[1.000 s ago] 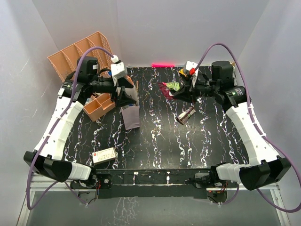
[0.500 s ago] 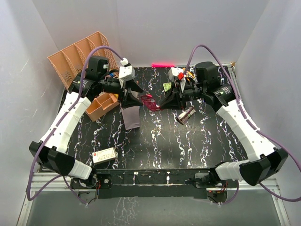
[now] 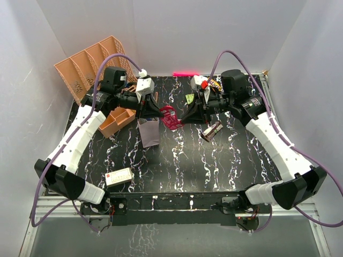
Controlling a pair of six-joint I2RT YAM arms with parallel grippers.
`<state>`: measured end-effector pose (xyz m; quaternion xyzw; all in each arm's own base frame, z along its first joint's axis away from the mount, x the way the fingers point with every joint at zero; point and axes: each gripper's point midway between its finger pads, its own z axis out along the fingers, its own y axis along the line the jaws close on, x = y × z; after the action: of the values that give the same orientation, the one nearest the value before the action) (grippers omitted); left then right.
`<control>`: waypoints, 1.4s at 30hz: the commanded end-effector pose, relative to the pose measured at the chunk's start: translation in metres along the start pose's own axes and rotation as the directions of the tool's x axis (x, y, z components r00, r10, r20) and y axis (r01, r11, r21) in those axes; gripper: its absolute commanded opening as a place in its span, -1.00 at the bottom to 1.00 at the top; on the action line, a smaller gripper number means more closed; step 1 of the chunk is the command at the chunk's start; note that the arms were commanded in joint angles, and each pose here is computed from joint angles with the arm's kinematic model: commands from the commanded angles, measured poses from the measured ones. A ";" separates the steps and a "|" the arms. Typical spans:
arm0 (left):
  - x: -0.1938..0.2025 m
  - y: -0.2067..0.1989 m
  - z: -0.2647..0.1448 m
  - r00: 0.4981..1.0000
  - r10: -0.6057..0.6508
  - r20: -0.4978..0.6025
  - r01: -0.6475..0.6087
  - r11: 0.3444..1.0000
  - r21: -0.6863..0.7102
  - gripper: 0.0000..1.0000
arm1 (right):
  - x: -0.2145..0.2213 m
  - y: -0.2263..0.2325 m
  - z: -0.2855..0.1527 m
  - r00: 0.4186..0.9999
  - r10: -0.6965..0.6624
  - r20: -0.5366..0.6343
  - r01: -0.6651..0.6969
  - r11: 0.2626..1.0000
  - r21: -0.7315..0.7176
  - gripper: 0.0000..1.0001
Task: Place the snacks into the paper bag
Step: Place the snack in the paper bag.
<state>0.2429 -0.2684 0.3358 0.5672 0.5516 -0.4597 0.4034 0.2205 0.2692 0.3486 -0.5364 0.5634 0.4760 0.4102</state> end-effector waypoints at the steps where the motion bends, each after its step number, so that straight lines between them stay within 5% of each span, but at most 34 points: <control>1: -0.018 -0.016 -0.005 0.997 0.058 0.041 -0.059 0.998 0.028 -1.00 | -0.011 -0.004 -0.001 0.998 -0.052 0.024 0.051 0.998 0.042 -0.82; 4: -0.016 -0.012 -0.010 0.998 0.058 -0.002 -0.058 0.998 -0.030 -1.00 | -0.009 -0.010 -0.004 0.998 -0.058 0.011 0.057 0.994 0.093 -0.53; 8: -0.015 0.005 -0.025 0.997 0.009 -0.079 -0.025 0.980 -0.197 -1.00 | -0.003 -0.018 -0.010 0.998 -0.068 -0.016 0.070 0.984 0.167 0.17; 12: -0.014 0.001 -0.046 0.984 0.053 -0.172 -0.102 0.953 -0.287 -1.00 | 0.003 -0.030 -0.024 0.997 -0.066 -0.036 0.073 0.962 0.261 0.46; 20: -0.017 0.001 -0.074 0.914 0.221 -0.341 -0.329 0.895 -0.301 -1.00 | 0.012 -0.045 -0.055 0.998 -0.051 -0.041 0.063 0.919 0.389 0.58; 29: -0.008 0.018 -0.097 0.670 0.489 -0.558 -0.640 0.762 -0.100 -1.00 | 0.019 -0.053 -0.066 0.999 -0.038 -0.036 0.050 0.904 0.424 0.60; 36: 0.020 0.051 -0.097 0.518 0.560 -0.647 -0.704 0.708 0.049 -1.00 | 0.026 -0.053 -0.068 0.998 -0.032 -0.045 0.048 0.898 0.437 0.61; 42: 0.041 0.069 -0.094 0.452 0.590 -0.669 -0.701 0.699 0.143 -1.00 | 0.031 -0.054 -0.068 0.998 -0.025 -0.051 0.045 0.896 0.441 0.61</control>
<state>0.3154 -0.1753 0.3225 0.7944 0.4718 -0.0083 0.3826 0.2724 0.2000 0.3114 -0.4436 0.6755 0.3325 0.4861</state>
